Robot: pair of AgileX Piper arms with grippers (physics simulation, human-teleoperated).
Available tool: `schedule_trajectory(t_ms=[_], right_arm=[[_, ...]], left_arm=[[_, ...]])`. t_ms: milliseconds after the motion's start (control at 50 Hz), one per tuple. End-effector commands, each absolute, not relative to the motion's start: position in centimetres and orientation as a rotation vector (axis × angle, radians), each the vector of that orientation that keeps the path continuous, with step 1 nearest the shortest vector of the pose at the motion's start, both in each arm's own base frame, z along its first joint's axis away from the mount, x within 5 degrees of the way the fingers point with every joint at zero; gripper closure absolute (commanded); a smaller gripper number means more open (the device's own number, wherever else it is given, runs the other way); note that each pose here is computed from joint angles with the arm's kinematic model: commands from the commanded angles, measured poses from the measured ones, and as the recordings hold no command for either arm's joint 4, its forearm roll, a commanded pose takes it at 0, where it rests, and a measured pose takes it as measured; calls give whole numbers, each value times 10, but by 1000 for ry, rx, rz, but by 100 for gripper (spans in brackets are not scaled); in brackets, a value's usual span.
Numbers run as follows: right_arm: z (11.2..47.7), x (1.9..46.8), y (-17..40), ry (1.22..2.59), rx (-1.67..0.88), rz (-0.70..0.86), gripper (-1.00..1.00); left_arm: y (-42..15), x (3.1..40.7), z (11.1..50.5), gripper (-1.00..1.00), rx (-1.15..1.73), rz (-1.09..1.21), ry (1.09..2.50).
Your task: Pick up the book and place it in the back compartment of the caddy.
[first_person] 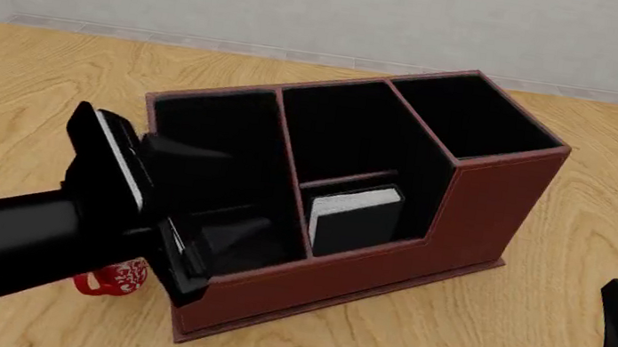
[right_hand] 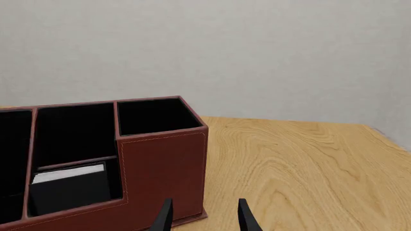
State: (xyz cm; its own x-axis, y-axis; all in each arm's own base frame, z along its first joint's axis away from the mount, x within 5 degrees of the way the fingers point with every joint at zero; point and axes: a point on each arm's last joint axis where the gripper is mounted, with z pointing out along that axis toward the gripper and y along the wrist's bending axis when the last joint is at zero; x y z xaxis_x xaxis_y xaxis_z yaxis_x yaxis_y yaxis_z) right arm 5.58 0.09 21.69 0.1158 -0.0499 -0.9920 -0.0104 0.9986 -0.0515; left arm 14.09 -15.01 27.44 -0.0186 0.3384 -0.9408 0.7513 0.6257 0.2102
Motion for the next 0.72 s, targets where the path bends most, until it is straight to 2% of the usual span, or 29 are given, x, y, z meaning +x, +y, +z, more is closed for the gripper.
schedule_trajectory(t_ms=[20, 560, 720], right_arm=[[217, 56, 1, 1455, -50, -29, -100], [217, 56, 1, 1455, -50, -29, -100], [217, 56, 1, 1455, -50, -29, -100]], left_arm=[[-135, 135, 278, -100, 884, -403, 1622], [-87, 114, 293, -100, 739, -311, 1560], [-73, 112, 300, -100, 634, -293, 1583]])
